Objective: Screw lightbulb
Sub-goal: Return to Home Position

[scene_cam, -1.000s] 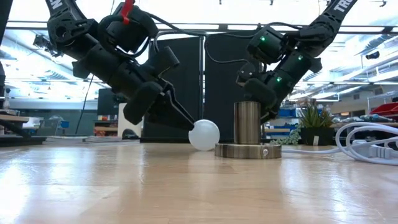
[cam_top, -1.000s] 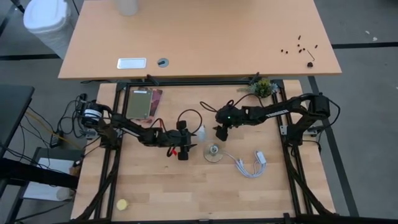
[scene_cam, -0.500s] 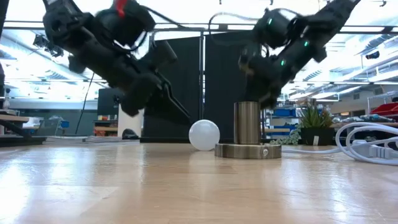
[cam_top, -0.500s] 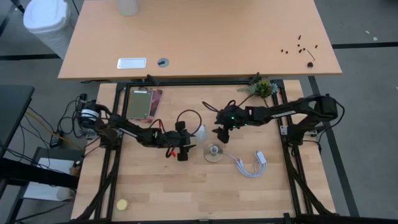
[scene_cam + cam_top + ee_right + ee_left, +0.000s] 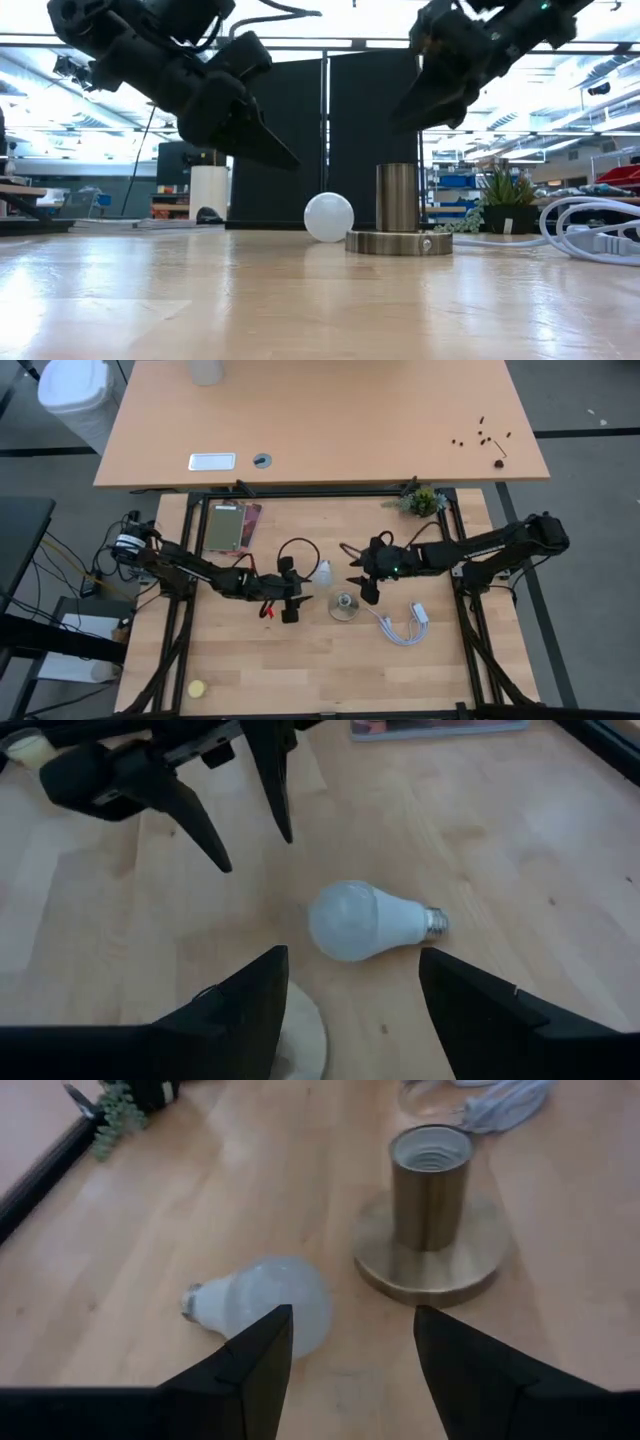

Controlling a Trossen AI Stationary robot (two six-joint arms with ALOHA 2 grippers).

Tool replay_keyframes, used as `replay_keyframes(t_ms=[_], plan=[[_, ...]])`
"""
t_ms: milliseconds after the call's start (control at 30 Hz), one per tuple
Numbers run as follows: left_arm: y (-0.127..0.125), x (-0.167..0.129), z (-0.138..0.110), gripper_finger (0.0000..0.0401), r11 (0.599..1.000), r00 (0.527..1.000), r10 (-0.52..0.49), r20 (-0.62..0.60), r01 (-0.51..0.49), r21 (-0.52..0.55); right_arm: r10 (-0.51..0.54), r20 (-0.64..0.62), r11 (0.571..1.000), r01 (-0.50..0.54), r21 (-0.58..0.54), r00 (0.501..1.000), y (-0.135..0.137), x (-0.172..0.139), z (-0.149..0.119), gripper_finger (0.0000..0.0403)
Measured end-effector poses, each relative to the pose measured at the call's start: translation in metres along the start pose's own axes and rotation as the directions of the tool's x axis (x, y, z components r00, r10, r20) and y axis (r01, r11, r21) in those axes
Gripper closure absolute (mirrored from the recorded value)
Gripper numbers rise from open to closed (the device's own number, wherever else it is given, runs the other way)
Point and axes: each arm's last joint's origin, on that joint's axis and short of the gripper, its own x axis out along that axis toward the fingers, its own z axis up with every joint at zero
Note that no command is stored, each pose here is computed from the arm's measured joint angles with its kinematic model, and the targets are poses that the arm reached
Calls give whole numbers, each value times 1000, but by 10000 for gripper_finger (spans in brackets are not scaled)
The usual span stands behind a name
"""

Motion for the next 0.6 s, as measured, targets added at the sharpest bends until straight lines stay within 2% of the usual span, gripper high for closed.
replay_keyframes(t_ms=[333,600], plan=[[-28,-13,3,187,999,999,-13,42,15,-50,-42,49,999,43,-6,998,41,-13,-13,167],[-56,-25,16,187,994,993,-88,75,92,-55,23,78,999,-20,-42,997,77,-29,-27,167]])
